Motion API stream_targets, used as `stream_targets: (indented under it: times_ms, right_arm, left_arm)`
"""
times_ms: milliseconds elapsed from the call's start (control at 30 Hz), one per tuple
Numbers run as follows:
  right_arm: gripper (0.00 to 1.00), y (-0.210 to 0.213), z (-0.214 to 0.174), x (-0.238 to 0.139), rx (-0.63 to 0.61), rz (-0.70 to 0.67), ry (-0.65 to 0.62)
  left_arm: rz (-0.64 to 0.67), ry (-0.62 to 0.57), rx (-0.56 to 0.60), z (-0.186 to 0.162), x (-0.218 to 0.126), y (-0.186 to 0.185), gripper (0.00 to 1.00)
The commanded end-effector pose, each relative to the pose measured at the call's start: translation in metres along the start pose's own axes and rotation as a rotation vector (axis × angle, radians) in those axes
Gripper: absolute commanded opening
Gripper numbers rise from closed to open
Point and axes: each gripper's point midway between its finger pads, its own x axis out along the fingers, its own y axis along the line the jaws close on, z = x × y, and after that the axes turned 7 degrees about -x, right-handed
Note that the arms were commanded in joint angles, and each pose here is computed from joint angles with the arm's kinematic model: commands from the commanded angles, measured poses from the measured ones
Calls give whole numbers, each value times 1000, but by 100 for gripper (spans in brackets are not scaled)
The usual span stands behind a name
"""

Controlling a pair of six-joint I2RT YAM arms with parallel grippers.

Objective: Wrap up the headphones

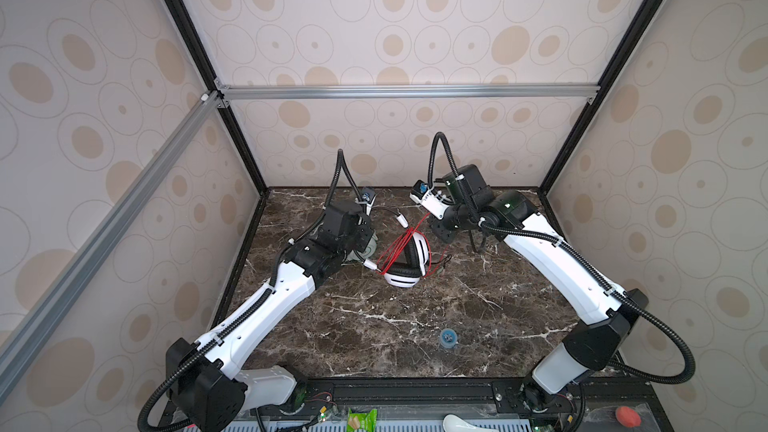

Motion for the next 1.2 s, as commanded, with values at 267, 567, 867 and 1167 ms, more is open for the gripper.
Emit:
stream_targets:
  times_ms: [267, 567, 867, 1167]
  right_arm:
    - [7, -15, -6, 10, 127, 59, -55]
    - [11, -16, -16, 19, 233, 117, -135]
    - [18, -13, -15, 11, 339, 193, -315]
    - [18, -13, -18, 16, 417, 245, -403]
  left_arm:
    - [-205, -84, -74, 23, -32, -27, 0]
    - [-308, -130, -120, 47, -52, -38, 0]
    - [-404, -195, -162, 82, -77, -46, 0]
    - [-481, -319, -234, 133, -109, -46, 0]
